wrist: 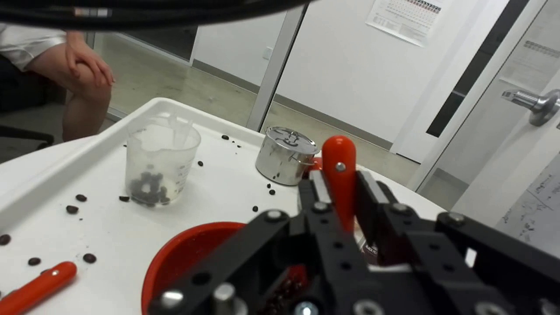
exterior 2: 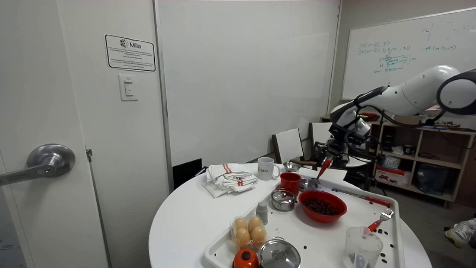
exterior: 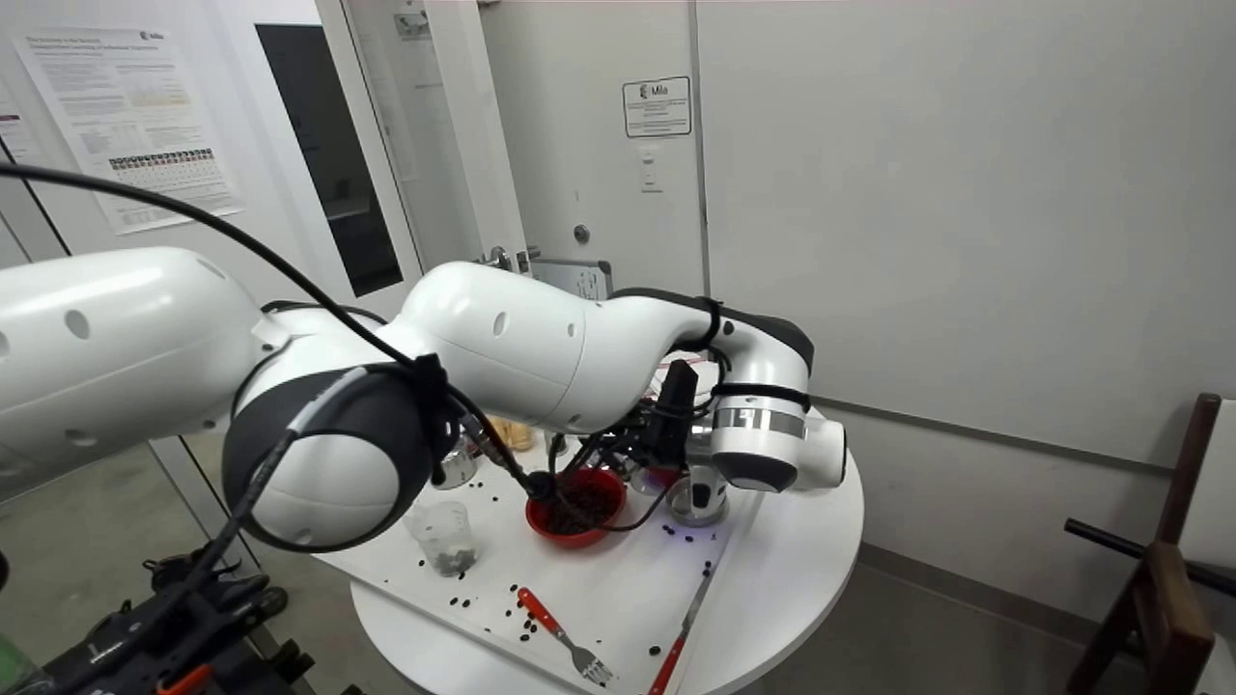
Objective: Pick the spoon and mix the contents of the bowl
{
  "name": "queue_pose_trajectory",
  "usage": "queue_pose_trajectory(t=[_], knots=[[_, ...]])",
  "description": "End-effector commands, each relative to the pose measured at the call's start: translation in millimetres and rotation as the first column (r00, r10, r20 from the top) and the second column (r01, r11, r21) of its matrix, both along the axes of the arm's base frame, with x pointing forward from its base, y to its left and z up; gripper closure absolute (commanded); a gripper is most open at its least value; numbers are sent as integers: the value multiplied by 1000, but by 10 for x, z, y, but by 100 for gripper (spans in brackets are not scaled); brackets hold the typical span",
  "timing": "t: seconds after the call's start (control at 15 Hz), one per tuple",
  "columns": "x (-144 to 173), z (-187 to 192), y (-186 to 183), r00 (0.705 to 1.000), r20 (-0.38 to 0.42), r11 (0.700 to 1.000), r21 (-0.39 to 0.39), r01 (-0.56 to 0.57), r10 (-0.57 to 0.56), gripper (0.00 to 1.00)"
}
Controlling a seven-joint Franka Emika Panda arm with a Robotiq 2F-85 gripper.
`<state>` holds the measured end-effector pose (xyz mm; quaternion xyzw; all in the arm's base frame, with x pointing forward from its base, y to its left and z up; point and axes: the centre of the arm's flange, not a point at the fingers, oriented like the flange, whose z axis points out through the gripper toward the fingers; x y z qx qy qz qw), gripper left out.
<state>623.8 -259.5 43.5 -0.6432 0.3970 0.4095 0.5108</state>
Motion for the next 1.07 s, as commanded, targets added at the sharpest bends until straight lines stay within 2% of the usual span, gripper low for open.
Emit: queue_pose_trajectory(t=[0.0, 0.13, 0.4, 0.8, 1.0], knots=[[374, -174, -137, 996, 61, 998, -27, -57, 59, 93], [357, -185, -1, 994, 57, 995, -15, -97, 98, 93], [226, 66, 143, 986, 92, 990, -57, -131, 136, 93], [24, 257, 225, 972, 141, 973, -158, -166, 189, 93], [-57, 275, 178, 969, 153, 956, -250, -154, 196, 93]])
